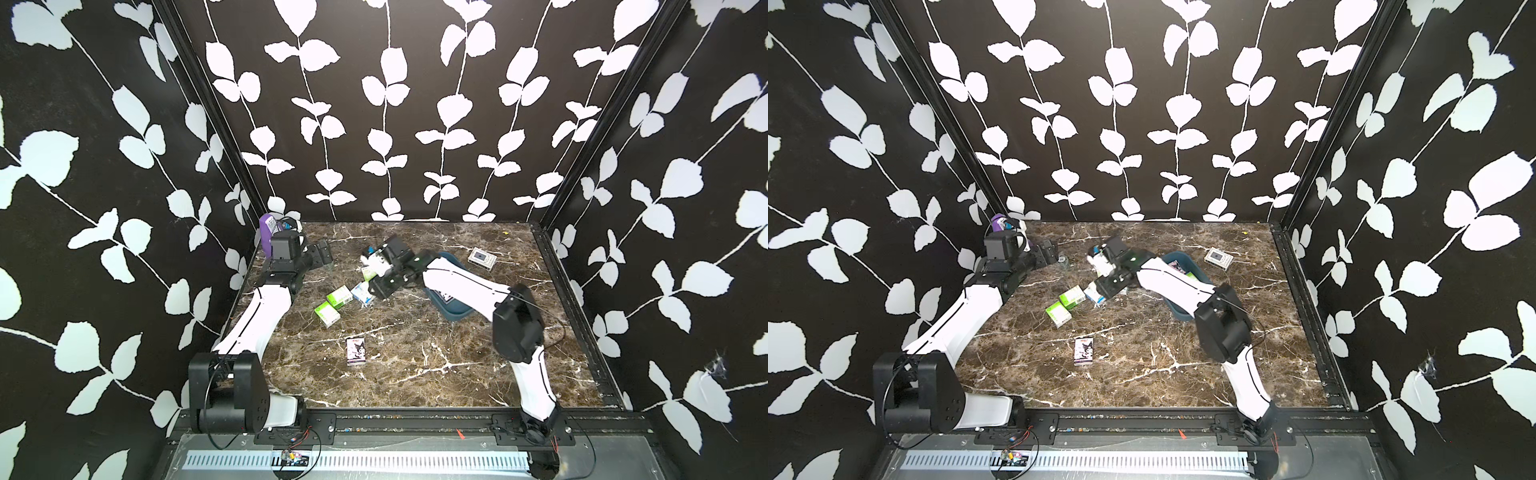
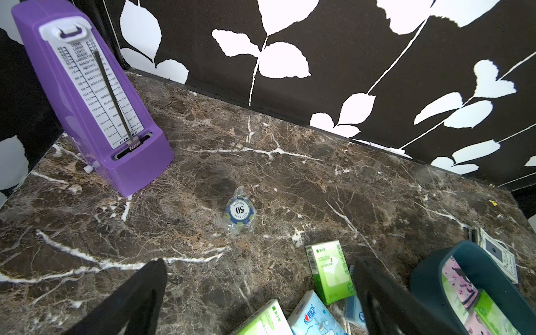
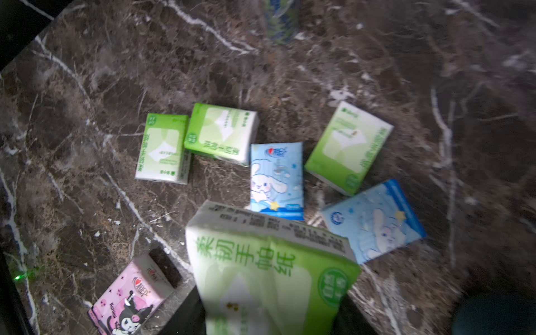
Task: Put the pocket tissues into the storage box
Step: Pick up the pocket tissues from the center of the board, then place the pocket tissues in the storage box.
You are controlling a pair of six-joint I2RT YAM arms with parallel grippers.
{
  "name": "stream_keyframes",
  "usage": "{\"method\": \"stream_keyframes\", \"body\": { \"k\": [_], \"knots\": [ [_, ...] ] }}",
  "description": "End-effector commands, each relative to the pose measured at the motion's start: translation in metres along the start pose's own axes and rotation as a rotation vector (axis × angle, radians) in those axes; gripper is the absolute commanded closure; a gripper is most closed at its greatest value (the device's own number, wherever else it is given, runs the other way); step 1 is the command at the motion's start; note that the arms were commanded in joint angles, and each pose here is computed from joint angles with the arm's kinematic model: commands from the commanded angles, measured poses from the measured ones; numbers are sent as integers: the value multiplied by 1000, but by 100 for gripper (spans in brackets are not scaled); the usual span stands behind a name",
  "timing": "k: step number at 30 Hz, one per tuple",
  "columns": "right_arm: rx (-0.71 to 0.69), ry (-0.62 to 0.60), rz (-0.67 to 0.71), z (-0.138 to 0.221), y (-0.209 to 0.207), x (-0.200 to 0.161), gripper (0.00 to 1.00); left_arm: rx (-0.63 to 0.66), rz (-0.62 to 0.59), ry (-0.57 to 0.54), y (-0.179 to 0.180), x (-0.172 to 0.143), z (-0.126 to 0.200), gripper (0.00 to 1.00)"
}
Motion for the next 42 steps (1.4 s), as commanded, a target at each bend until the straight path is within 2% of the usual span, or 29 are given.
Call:
{"method": "stream_keyframes", "body": {
  "k": [1,14,23,30,42],
  "knots": [
    [-56,-28,-33,14,-19,-5,47,-40,1,-49,-6,11,10,1],
    [-241,-34,-120,82,-104,-33,47,-64,34,-49,-9,14,6,1],
    [-301,36,-159,100,-154,-65,48,-79,6,-56,-11,16,7,1],
    [-296,106,-154,91,-172,-81,48,-82,1,-52,-13,19,5,1],
    [-288,199,-127,55,-191,-84,48,-58,7,-43,-9,13,6,1]
  ]
}}
Point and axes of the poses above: each gripper's point midway between its finger pads, its own z axis back along the fingers, its own y axis along the line the jaws close on, x = y × z, the point moved 8 cm from there along z, back along the fingers, and after that the axes turned 6 degrees about z, right-handed, at the moved point
